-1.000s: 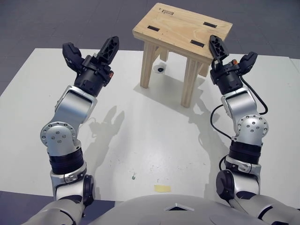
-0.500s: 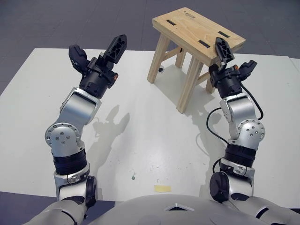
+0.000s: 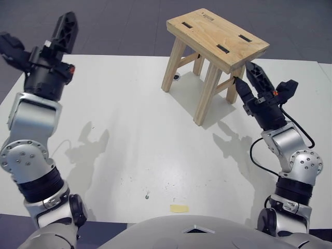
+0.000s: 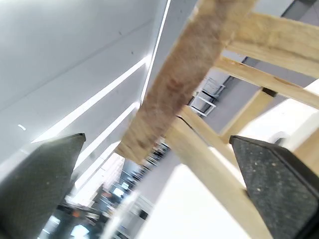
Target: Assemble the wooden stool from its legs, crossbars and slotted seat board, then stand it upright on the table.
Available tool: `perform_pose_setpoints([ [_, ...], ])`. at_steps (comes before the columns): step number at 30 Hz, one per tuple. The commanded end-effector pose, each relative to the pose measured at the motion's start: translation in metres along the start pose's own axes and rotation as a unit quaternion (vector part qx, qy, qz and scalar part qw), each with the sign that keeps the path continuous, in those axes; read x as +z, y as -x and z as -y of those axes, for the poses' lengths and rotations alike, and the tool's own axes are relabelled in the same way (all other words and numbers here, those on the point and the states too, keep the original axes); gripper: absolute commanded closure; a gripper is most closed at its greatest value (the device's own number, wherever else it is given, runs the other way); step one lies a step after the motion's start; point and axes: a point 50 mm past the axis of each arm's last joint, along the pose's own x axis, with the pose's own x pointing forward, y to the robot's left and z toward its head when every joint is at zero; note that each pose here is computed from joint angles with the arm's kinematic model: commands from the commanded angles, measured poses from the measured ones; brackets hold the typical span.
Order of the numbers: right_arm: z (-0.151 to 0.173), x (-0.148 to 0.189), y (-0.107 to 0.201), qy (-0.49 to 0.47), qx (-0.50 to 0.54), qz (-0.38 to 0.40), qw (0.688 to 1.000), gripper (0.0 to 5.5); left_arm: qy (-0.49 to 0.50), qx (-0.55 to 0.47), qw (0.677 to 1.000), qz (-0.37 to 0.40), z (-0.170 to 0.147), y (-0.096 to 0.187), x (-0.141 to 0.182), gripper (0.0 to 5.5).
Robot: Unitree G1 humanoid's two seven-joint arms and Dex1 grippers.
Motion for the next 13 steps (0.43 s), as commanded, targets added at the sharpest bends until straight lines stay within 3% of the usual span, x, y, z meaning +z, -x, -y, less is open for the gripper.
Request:
perform_pose_setpoints([
  [1, 0.02, 0.016, -0.007, 0.107, -0.092, 0.019, 0.99, 0.1, -0.105, 0.102, 0.989, 0.021, -0.036, 0.014, 0.013, 0.12],
  [5, 0.037, 0.009, -0.016, 0.25, -0.194, 0.037, 0.948, 0.1, -0.117, 0.139, 0.983, 0.038, -0.045, 0.017, 0.012, 0.12],
  [13, 0.046, -0.031, -0.03, 0.345, -0.308, 0.055, 0.885, 0.1, -0.148, 0.139, 0.979, 0.009, -0.038, 0.004, -0.003, 0.12],
])
